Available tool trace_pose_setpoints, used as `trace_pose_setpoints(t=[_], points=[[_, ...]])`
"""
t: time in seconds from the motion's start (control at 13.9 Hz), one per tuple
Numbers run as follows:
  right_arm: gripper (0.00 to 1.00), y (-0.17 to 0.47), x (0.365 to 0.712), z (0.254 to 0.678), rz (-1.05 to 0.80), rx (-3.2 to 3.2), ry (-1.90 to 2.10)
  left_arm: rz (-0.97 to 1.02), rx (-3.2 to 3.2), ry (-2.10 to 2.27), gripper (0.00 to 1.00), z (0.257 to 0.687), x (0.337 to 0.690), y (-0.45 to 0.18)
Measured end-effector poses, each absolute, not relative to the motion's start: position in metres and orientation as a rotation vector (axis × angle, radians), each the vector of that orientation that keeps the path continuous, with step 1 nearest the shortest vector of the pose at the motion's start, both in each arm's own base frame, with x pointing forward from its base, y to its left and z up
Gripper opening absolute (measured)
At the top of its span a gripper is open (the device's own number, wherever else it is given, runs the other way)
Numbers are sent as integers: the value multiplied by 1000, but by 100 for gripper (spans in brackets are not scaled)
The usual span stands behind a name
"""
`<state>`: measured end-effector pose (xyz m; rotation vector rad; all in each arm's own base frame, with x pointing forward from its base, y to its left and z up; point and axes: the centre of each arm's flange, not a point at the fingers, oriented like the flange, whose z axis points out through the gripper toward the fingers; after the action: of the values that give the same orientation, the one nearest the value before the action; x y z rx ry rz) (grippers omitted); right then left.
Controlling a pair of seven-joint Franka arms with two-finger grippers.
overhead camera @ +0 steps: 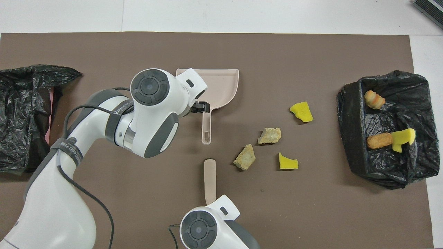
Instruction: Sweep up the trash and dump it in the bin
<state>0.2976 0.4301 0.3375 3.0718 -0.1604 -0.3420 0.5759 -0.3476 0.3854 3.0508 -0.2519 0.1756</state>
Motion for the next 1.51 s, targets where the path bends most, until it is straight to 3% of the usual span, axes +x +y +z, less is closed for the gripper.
trace_pose_setpoints(t=[0.22, 0.43, 0.57, 1.01, 1.29, 1.51], points=[[85, 432, 294, 338, -342, 3072, -150, 161, 3088, -274, 100, 363, 567, -366], [46, 434, 290, 338, -342, 3071, -136, 158, 3094, -296, 100, 359, 563, -372], [27, 434, 290, 338, -345, 3071, -140, 142, 3101, -304, 100, 358, 560, -374], [27, 423, 302, 349, -344, 3080, -191, 127, 3104, -320, 100, 356, 554, -381], [27, 351, 342, 426, -361, 3071, -380, 120, 3105, -320, 100, 355, 546, -392], [27, 295, 349, 466, -405, 3026, -507, 76, 3112, -253, 97, 352, 542, -392]])
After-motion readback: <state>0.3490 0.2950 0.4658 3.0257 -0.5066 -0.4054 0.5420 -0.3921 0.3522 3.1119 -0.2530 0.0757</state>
